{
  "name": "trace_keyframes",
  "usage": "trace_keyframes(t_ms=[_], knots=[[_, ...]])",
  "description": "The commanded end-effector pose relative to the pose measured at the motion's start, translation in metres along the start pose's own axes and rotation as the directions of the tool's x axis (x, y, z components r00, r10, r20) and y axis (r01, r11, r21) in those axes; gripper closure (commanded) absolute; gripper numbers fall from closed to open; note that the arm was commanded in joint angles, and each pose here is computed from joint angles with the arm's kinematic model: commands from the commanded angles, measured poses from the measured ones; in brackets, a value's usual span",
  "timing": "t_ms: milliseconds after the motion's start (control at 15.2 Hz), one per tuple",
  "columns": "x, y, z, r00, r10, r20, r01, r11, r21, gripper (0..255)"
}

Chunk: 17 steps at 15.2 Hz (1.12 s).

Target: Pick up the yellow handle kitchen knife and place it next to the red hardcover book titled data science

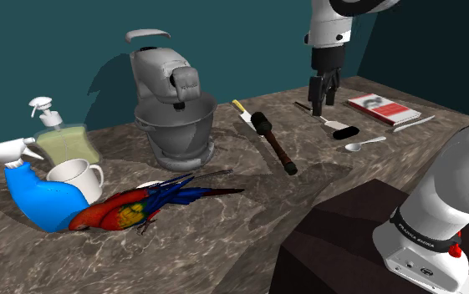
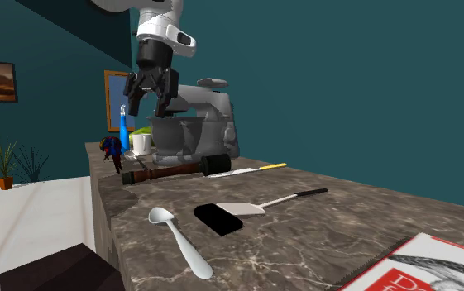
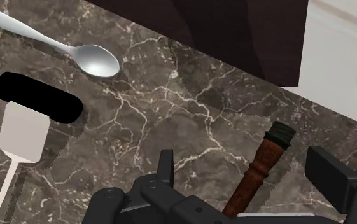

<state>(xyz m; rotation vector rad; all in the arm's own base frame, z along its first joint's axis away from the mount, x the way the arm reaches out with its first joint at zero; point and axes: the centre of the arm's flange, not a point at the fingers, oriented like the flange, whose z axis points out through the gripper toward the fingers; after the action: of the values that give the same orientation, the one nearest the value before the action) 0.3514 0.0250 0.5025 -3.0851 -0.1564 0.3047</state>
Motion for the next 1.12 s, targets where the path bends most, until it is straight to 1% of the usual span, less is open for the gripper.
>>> trace_keyframes(t_ms=[0, 528, 1056], knots=[[0.026, 0.004, 0.007, 1.0, 0.024, -0.016, -0.024, 1.0, -0.003, 0], [0.119, 0.018, 0.029, 0.991, 0.116, -0.071, -0.117, 0.993, -0.01, 0], [0.212, 0.04, 0.045, 0.97, 0.207, -0.127, -0.21, 0.978, -0.011, 0]])
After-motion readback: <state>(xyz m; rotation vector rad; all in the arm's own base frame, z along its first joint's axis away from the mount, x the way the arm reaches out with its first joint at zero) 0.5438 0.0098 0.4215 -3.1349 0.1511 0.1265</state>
